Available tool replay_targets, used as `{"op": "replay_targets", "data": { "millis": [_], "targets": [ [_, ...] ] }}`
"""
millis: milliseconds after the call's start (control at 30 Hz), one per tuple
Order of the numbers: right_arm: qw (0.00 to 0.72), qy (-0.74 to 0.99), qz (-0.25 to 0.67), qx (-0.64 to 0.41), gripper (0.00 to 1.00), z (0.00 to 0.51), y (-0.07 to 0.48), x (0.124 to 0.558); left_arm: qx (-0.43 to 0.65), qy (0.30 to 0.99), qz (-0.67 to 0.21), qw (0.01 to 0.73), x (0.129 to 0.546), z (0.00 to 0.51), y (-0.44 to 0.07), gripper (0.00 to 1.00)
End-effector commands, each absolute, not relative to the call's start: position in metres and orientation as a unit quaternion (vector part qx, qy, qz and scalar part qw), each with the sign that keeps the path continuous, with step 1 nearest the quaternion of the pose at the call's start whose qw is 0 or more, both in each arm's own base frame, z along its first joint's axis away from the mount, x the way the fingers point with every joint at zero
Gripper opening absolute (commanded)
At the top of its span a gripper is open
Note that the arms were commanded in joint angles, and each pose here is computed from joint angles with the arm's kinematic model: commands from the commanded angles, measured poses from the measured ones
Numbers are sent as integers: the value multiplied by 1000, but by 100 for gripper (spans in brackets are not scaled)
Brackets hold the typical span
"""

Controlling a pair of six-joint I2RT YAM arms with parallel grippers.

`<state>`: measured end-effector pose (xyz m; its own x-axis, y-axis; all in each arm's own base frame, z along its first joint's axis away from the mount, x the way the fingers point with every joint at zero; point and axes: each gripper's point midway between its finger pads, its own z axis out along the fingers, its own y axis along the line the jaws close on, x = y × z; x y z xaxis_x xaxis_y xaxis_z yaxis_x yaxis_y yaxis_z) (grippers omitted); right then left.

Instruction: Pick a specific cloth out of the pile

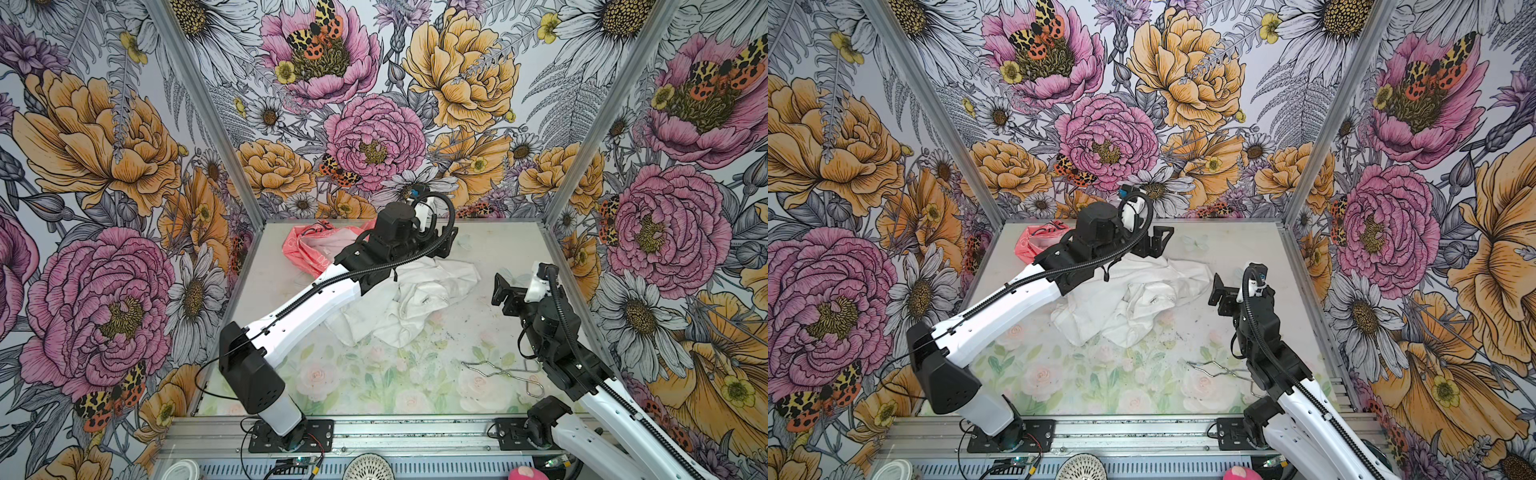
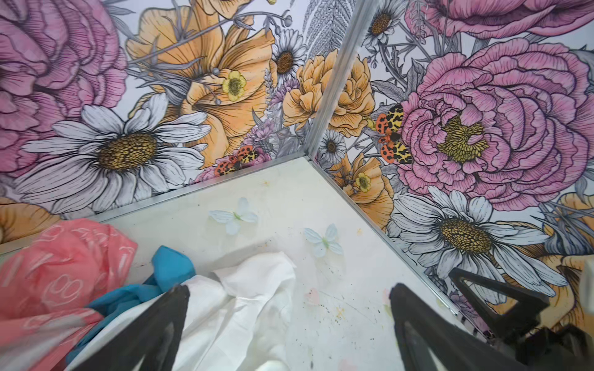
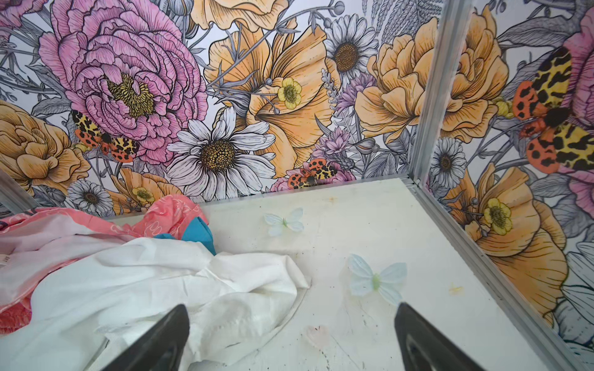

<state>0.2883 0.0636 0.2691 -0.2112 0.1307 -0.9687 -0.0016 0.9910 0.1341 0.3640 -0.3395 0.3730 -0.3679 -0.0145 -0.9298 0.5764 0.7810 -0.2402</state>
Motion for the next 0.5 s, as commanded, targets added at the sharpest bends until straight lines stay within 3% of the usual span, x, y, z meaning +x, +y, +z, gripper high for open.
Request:
{"op": "replay_targets", "data": {
  "millis": [0, 467],
  "targets": [
    [625, 776, 82, 3, 100, 283, 82, 294, 178, 817, -209, 508, 367, 322, -307, 99],
    [564, 786, 201, -151, 100, 276, 157, 297, 128, 883, -161, 421, 360, 217, -233, 99]
  ]
}}
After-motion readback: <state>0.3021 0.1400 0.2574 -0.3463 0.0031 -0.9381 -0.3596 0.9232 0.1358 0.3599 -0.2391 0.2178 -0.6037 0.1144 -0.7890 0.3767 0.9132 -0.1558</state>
